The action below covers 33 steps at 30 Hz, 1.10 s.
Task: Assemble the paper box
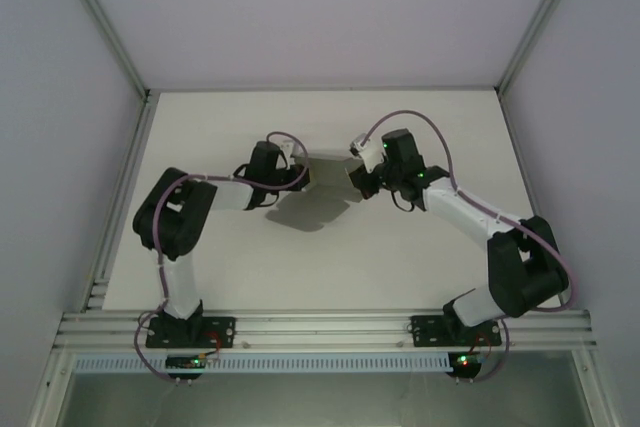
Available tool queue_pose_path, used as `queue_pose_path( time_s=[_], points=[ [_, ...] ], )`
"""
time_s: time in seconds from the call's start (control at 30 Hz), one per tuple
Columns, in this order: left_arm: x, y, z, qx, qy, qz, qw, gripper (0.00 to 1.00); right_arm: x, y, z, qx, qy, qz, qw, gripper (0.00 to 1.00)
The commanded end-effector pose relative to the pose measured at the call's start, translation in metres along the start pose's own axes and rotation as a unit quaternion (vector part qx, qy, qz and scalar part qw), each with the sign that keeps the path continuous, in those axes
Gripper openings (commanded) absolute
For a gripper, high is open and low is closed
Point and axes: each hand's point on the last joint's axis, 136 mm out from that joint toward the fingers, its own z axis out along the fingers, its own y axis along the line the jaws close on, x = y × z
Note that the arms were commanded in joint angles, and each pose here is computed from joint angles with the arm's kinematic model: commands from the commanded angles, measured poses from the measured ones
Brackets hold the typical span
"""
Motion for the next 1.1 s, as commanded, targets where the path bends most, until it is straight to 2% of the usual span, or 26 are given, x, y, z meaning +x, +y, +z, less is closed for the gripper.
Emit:
queue_pose_path(
  time_s=[0.0,0.1,0.2,0.27,0.33,0.5,0.57,0.63,0.73,0.83,1.07],
  points=[
    [0.003,0.074,-0.021,-0.224,-0.020,-0.055,0.973,0.00,0.017,0.028,0.007,-0.029,0.027,-0.025,0.999,0.00],
    [-0.003,0.089,-0.034,-0.310,-0.031,-0.058,0.949,0.00,0.013,0.034,0.009,-0.017,0.025,-0.039,0.999,0.00],
    [0.001,0.104,-0.037,-0.353,-0.018,-0.063,0.933,0.00,0.013,0.039,0.009,-0.021,0.018,-0.040,0.999,0.00],
    [0.004,0.107,-0.035,-0.362,-0.012,-0.060,0.930,0.00,0.014,0.041,0.009,-0.021,0.020,-0.042,0.999,0.00],
    [0.006,0.098,-0.026,-0.322,-0.004,-0.050,0.945,0.00,0.016,0.043,0.010,-0.027,0.022,-0.041,0.999,0.00],
    [0.000,0.070,-0.017,-0.208,-0.038,-0.006,0.977,0.00,0.028,0.043,0.012,-0.043,0.031,-0.038,0.998,0.00],
    [0.000,0.060,-0.018,-0.166,-0.046,0.017,0.985,0.06,0.032,0.040,0.012,-0.041,0.034,-0.046,0.998,0.00],
    [0.001,0.051,-0.020,-0.131,-0.049,0.034,0.990,0.15,0.035,0.035,0.011,-0.039,0.042,-0.044,0.997,0.00],
    [0.003,0.044,-0.022,-0.099,-0.051,0.051,0.992,0.21,0.036,0.032,0.009,-0.048,0.039,-0.039,0.997,0.00],
    [0.004,0.038,-0.024,-0.064,-0.055,0.053,0.995,0.30,0.036,0.033,0.007,-0.057,0.038,-0.039,0.997,0.00],
    [-0.006,0.018,-0.028,-0.010,-0.077,0.063,0.995,0.37,0.040,0.035,0.007,-0.069,0.048,-0.044,0.996,0.00]
  ],
)
